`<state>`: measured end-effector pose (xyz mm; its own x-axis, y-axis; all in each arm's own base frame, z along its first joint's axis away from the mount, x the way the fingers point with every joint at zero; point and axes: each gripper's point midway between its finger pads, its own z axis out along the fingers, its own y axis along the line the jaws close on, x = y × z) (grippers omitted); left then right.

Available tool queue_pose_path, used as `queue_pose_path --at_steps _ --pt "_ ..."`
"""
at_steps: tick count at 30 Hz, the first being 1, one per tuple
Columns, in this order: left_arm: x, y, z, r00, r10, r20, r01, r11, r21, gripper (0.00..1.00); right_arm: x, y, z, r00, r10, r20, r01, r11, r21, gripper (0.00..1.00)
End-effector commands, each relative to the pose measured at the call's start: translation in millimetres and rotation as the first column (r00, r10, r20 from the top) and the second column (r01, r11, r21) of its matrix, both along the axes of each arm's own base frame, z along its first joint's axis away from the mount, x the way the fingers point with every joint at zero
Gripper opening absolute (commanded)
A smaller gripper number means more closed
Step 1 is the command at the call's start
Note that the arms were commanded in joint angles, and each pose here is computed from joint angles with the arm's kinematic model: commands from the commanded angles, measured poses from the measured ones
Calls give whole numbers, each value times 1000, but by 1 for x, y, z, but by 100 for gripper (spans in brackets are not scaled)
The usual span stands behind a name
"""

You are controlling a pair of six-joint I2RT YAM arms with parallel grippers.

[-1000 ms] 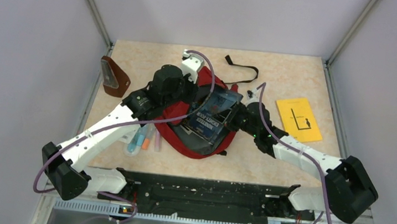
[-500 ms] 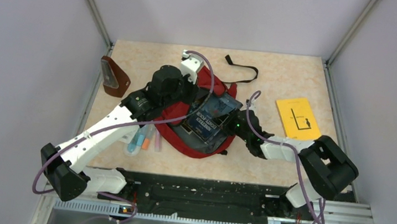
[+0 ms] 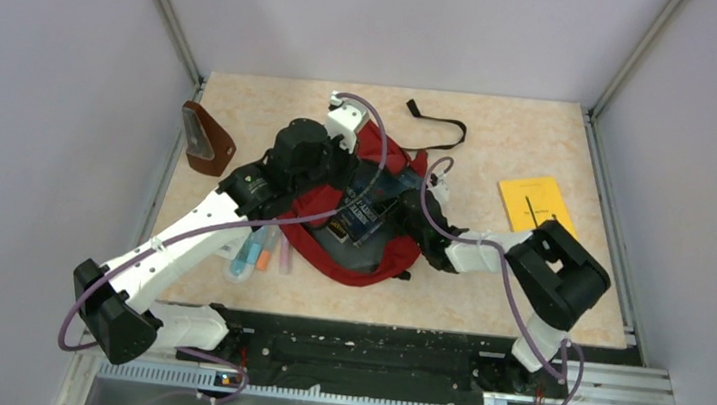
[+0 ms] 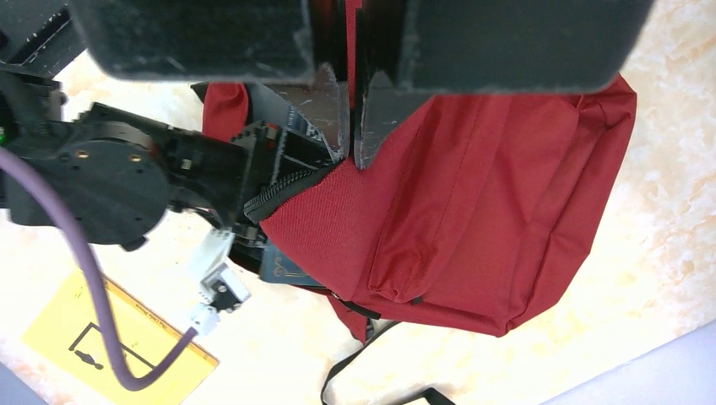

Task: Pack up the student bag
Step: Place the book in the student bag.

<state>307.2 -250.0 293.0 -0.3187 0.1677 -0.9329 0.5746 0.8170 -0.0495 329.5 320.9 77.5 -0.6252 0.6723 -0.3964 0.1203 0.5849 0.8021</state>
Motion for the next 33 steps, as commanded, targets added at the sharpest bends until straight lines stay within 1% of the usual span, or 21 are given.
queue_pose_path --at_steps 1,3,5,8,11,12,15,16,19,23,27,33 --pt "0 -1 36 996 -2 91 10 996 -88 0 33 21 24 995 -47 89 44 998 34 0" --pt "1 -1 35 996 1 91 7 996 -84 0 40 30 27 994 -41 97 38 999 29 1" --pt "1 -1 34 996 -1 89 8 997 -82 0 47 36 26 994 -35 99 34 999 8 7" --pt "1 -2 32 996 -3 84 9 997 -80 0 53 38 23 993 -27 111 31 999 -32 26" --pt "1 -2 31 996 -3 84 9 997 -78 0 52 36 22 992 -12 124 21 997 -68 50" --pt "1 -2 31 996 -2 85 8 997 -79 0 51 34 22 992 -5 126 16 996 -84 56" --pt "2 -2 30 997 -4 81 10 997 -78 0 45 29 26 989 16 148 1 993 -117 71" --pt "1 -3 29 997 -4 79 11 997 -77 0 43 26 27 987 21 157 0 991 -135 74" --pt "1 -2 30 997 -3 80 9 997 -77 0 34 15 30 984 35 173 1 980 -199 76" --pt "1 -2 30 997 -5 81 12 997 -80 0 20 -8 28 983 22 182 31 958 -285 76" --pt "-1 -4 32 997 -13 81 21 996 -89 0 8 -29 10 985 -3 170 59 943 -328 68" --pt "-1 -4 31 997 -12 78 19 996 -88 0 6 -14 3 983 58 174 -3 954 -301 55"
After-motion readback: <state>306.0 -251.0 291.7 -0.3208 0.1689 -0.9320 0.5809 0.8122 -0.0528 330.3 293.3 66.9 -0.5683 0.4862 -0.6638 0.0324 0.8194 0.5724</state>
